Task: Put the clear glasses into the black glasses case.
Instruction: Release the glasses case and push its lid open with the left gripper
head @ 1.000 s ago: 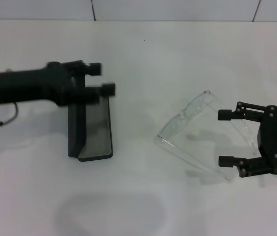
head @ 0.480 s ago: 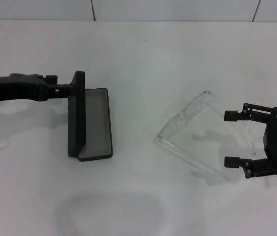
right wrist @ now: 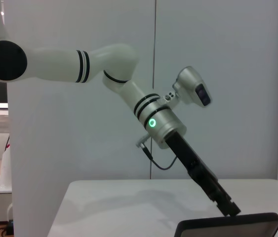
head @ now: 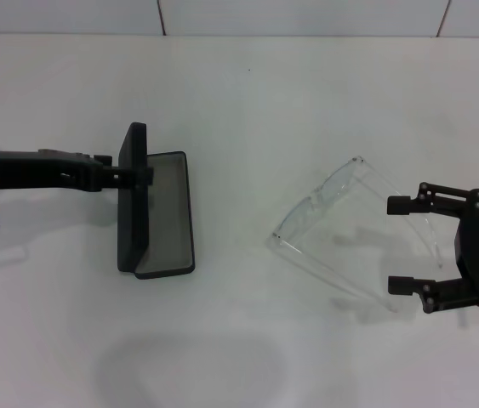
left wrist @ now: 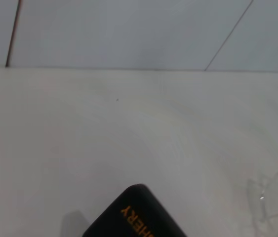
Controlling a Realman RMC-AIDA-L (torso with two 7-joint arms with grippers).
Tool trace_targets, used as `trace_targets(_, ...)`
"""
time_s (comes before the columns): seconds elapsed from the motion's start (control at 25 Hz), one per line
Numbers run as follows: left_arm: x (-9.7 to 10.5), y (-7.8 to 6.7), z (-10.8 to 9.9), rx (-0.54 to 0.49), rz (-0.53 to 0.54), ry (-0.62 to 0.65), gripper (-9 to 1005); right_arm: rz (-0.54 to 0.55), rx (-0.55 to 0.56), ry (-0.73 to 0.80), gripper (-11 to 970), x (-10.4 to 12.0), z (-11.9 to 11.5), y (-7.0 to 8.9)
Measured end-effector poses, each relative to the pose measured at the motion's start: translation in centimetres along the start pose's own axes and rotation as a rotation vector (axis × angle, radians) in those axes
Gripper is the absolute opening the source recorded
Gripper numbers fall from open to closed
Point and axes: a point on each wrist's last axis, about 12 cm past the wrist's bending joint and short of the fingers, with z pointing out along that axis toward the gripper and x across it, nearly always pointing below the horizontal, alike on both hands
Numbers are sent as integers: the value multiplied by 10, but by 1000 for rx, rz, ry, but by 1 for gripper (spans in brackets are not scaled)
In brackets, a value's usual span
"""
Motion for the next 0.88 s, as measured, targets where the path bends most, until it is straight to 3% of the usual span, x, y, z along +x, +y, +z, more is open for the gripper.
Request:
trace_targets(0.56,-3,-1,21,-99,18,79,853,6,17,15,884,3,1,0)
trace_targets(0.88,-7,-1,22,-110,18,83,848,8,23,14,884,3,0,0)
